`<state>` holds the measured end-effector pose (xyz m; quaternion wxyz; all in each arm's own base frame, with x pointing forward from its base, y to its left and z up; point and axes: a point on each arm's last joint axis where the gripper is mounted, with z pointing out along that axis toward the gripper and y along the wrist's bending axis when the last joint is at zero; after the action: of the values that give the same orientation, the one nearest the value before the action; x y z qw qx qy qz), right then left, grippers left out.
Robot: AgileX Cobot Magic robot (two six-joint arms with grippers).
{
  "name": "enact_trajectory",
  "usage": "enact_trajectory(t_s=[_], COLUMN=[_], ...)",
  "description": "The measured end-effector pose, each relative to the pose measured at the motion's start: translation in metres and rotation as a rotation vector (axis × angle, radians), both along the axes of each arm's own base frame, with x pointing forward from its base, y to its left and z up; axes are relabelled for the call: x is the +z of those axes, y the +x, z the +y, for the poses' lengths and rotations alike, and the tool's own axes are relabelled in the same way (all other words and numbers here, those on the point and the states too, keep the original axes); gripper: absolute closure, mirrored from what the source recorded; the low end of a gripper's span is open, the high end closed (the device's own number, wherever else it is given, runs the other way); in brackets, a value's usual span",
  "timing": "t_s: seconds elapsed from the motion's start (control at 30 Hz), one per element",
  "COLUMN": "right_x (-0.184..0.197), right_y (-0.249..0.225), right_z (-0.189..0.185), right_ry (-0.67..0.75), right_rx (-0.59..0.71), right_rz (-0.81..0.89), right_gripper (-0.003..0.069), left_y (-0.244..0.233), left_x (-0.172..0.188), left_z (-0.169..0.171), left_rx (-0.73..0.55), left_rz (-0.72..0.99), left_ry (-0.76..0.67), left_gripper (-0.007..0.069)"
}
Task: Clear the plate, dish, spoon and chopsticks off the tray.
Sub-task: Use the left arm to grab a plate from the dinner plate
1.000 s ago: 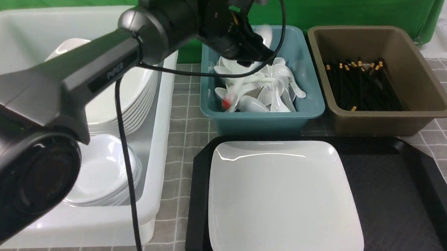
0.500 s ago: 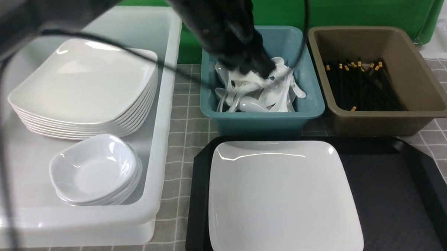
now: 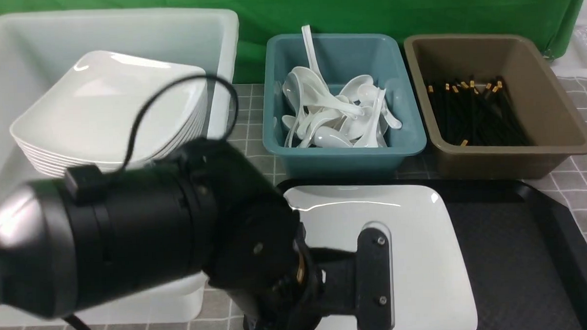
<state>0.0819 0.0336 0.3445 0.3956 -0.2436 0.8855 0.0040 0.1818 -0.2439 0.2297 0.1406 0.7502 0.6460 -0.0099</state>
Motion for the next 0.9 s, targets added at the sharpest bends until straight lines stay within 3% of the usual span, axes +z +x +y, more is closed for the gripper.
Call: enact_trajectory(t_s=[0.1,0.23,0.9], right_x=[0.000,0.000,0.000], right_y=[0.000,0.000,0.000], right_z=[0.000,0.000,0.000], right_ry=[0.000,-0.001,-0.001], right_rx=[0.000,0.000,-0.001], right_rz=[0.000,0.001,0.001], right_gripper=[0.0530,0.0526,0.0515], left_y=[0.002,0.005,0.018], left_x=[-0.013,-0.026,-0.071], left_z=[0.002,0.002,-0.011], left_rx=[-0.047,-0.084,-0.145], left_rz=[-0.034,-0.068,-0.092], left_ry=[0.024,0.040,0.097], left_gripper=[0.0210,0.0158,0.0203])
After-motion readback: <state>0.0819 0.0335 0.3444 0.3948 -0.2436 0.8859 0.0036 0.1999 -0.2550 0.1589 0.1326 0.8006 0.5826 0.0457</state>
